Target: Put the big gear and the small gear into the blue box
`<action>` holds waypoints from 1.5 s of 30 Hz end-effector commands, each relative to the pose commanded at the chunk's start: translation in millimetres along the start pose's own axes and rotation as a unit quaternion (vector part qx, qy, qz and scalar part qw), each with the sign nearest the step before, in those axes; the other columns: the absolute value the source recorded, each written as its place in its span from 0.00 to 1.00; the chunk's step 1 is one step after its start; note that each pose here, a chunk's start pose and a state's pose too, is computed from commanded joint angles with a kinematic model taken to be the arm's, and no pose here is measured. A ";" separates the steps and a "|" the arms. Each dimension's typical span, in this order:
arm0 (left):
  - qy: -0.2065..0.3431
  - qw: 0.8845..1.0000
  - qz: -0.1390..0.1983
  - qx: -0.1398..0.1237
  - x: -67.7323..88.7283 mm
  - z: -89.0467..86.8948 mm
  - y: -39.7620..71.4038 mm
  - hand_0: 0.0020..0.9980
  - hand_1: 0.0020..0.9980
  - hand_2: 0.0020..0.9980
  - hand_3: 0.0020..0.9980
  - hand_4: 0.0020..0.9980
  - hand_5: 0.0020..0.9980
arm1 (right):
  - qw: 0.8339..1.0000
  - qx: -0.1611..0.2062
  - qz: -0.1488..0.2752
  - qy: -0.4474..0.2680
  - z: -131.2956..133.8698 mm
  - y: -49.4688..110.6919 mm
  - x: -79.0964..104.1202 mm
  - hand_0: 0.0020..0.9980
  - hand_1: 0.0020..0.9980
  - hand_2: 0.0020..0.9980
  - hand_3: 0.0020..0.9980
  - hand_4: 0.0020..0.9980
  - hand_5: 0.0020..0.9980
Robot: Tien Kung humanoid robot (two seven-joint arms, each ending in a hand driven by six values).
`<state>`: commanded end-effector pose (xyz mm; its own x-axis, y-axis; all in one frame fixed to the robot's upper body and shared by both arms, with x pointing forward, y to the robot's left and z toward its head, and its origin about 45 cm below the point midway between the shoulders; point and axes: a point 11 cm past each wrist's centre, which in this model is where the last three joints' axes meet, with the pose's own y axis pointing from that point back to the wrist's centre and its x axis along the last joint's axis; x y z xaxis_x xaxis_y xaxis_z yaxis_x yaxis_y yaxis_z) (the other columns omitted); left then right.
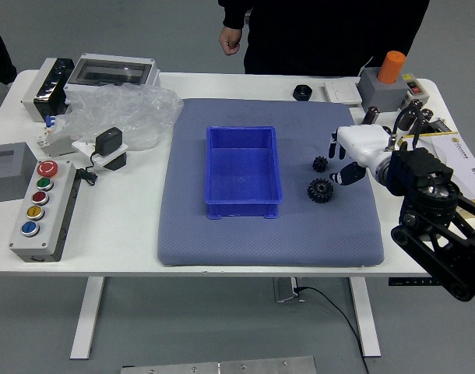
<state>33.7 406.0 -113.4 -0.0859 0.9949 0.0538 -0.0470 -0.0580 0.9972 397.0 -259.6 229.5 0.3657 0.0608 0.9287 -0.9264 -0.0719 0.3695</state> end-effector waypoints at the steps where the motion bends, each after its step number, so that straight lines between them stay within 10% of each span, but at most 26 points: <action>1: 0.000 1.000 0.000 0.000 -0.1 0.2 0.0 0.85 0.82 0.83 0.86 0.75 0.30 | 1.000 -0.002 -0.006 0.001 0.3 0.2 -0.7 0.63 0.52 0.53 0.61 0.73 0.35; 3: 0.000 1.000 0.000 -0.001 -0.3 0.6 0.0 0.85 0.82 0.83 0.86 0.75 0.30 | 1.000 -0.005 -0.016 0.002 0.6 0.0 -3.1 0.60 0.57 0.64 0.74 0.86 0.44; 15: 0.000 1.000 -0.001 0.000 -1.0 0.1 -0.2 0.85 0.82 0.83 0.86 0.75 0.30 | 0.999 -0.009 -0.046 -0.003 -3.1 -6.6 -23.9 0.63 0.59 0.67 0.78 0.90 0.46; 45: -0.002 1.000 -0.004 0.003 -4.5 -2.0 -1.2 0.85 0.82 0.83 0.86 0.74 0.30 | 0.998 -0.010 -0.065 -0.018 -4.6 -28.0 -60.2 0.62 0.54 0.60 0.67 0.83 0.44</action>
<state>32.2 401.4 -115.0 -0.0808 0.9956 0.0466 -0.0420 -0.0502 0.9979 400.6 -256.7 163.1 0.4861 0.0328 0.8733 -0.8721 -0.0464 0.4871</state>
